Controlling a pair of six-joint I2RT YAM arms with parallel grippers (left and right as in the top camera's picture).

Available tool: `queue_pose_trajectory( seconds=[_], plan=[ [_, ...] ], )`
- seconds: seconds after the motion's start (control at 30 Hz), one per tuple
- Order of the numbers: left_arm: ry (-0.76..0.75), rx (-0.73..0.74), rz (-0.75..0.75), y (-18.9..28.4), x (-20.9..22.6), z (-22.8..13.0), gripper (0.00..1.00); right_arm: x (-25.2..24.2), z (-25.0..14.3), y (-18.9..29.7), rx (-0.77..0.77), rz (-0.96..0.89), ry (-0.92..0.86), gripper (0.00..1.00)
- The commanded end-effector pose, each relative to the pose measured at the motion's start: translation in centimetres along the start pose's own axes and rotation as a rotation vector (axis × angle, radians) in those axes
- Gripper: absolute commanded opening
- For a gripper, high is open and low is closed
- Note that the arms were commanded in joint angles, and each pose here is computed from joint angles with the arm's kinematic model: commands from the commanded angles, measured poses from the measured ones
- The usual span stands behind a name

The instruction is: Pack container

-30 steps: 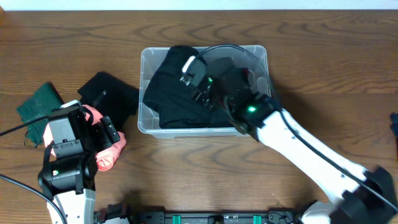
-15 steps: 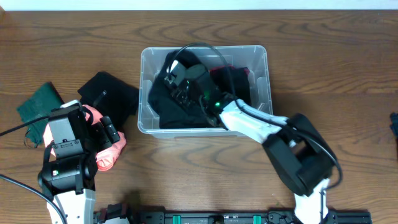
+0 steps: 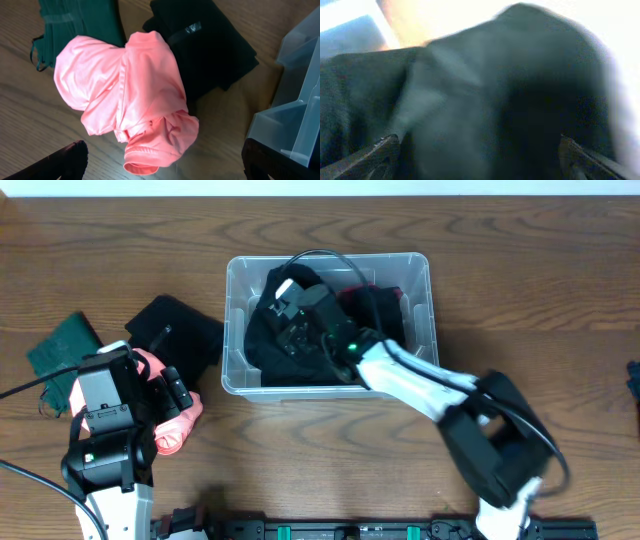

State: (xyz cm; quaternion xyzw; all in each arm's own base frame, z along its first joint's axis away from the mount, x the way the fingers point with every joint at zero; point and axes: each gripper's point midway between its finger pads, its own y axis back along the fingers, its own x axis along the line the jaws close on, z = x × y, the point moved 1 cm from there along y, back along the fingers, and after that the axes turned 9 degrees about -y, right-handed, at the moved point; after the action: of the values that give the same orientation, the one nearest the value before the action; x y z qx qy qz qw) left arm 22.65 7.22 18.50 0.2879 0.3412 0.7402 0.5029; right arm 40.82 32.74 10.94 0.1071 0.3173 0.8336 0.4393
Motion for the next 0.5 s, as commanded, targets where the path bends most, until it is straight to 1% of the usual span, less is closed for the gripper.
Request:
queue_pose_trajectory(
  seconds=[0.0, 0.1, 0.2, 0.3, 0.37, 0.47],
  plan=[
    [0.016, -0.022, 0.003, 0.5, 0.2, 0.7, 0.98, -9.0, 4.9, 7.1, -0.121, -0.322, -0.137, 0.99],
    [0.016, -0.022, 0.003, 0.5, 0.2, 0.7, 0.98, -15.2, 3.7, 11.9, -0.077, -0.513, -0.248, 0.99],
    [0.016, -0.022, 0.003, 0.5, 0.2, 0.7, 0.98, -21.1, -0.3, 15.7, 0.025, -0.659, -0.419, 0.99],
    [0.016, -0.022, 0.003, 0.5, 0.2, 0.7, 0.98, -26.5, -6.6, 19.1, 0.169, -0.808, -0.644, 0.99],
    [0.017, -0.022, 0.002, 0.5, 0.2, 0.7, 0.98, -29.5, -11.8, 21.5, 0.28, -0.922, -0.814, 0.99],
    [0.017, -0.022, -0.001, 0.5, 0.1, 0.7, 0.98, -32.8, -18.2, 23.9, 0.413, -1.033, -0.965, 0.99]
  ],
)
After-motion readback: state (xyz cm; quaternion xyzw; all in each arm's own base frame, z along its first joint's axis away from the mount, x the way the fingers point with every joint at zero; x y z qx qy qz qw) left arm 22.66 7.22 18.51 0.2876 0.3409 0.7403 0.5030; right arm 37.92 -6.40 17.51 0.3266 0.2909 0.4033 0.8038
